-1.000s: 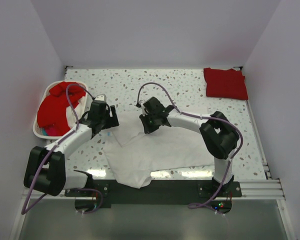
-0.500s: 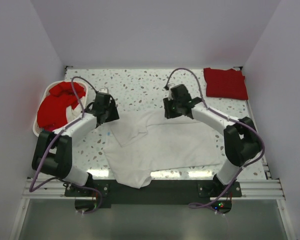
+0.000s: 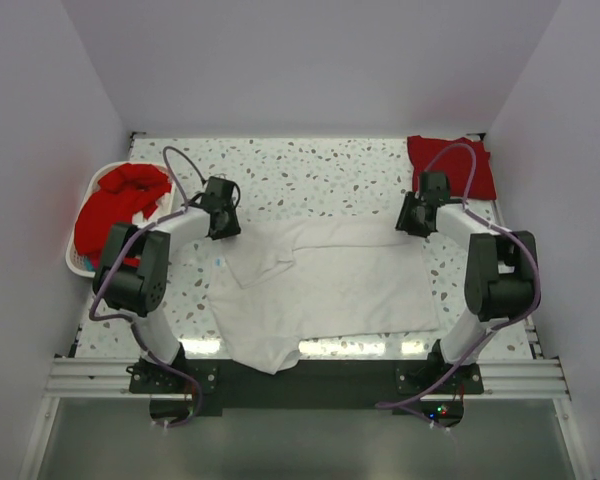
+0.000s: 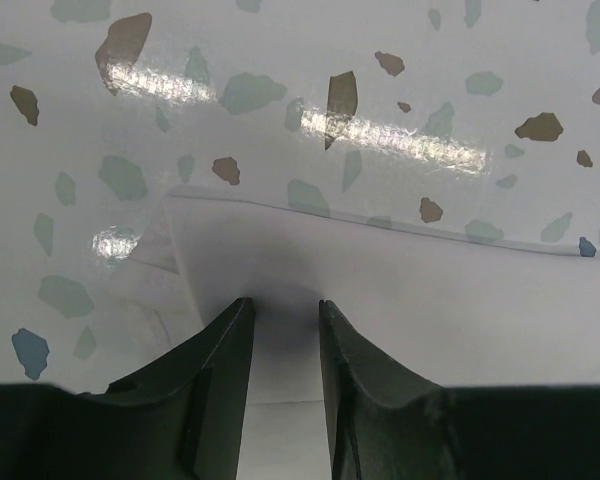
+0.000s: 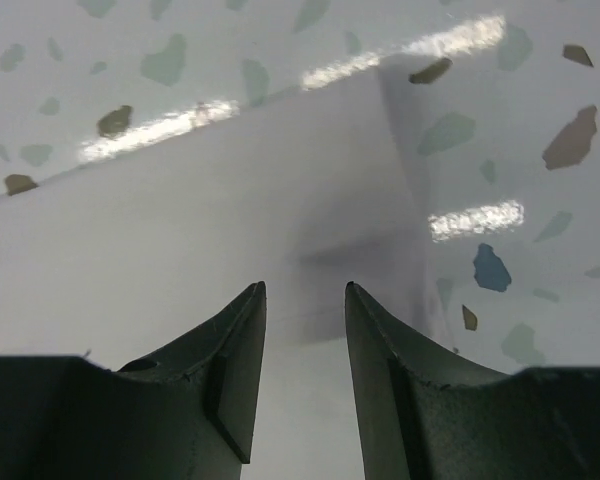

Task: Fold and stack the t-shirts
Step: Fold the tshirt

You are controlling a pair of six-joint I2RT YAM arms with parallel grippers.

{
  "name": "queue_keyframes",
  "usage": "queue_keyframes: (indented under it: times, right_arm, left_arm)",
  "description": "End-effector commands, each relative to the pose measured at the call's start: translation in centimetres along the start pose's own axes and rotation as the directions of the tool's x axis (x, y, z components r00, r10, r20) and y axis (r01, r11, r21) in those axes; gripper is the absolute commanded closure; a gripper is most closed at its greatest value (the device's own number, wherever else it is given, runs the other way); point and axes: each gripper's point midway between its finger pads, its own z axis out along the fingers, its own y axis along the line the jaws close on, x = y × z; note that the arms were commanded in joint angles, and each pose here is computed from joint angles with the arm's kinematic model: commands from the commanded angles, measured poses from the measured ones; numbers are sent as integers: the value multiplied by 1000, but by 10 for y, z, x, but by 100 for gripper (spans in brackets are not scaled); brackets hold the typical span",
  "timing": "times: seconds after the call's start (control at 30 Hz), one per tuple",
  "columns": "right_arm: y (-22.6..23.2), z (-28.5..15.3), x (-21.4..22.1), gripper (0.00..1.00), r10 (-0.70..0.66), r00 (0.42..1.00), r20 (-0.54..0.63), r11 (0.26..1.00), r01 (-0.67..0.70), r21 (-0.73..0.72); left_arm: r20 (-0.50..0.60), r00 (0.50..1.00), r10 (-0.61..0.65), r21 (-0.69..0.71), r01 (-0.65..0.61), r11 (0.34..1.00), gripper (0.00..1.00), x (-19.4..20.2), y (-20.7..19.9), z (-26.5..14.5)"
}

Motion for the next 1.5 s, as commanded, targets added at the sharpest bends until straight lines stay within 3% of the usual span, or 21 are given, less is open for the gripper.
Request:
queue_keyframes:
  times: [0.0,0.23,0.37,0.57,1.0,1.3,1.4,1.47]
  right_arm:
    - [-23,9,7,59,113,994,6,993,-113,18]
    - [-69,9,23,59,250,968,-10,964,-248,95]
    - [-63,-3,1,59,236,971,42,969,-239,68]
    - [-19,-18,-30,56,187,980,73,976,-176,-130]
    - [-24,42,-27,56,194,981,-3,978,-194,-83]
    - [-18,69,-74,56,152,988,19,986,-150,-76]
    - [-7,57,-95,54,130,990,46,986,-125,-109]
    - [3,37,-107,48,103,992,69,987,-94,-130]
  left_arm:
    - [-30,999,-14,-61,12,998,62,9,13,8]
    - [-17,1000,-7,-91,5,996,58,2,18,8]
    - [-4,1000,-4,-84,3,996,54,-3,16,4]
    - [9,1000,5,-72,-4,997,47,-8,13,3]
    - [-16,1000,20,-61,-21,998,41,-18,0,25]
    - [32,997,68,-66,-65,996,25,-71,-22,52]
    - [91,994,68,-57,-63,996,19,-105,-30,39]
    - [130,990,62,-50,-56,997,15,-124,-34,18]
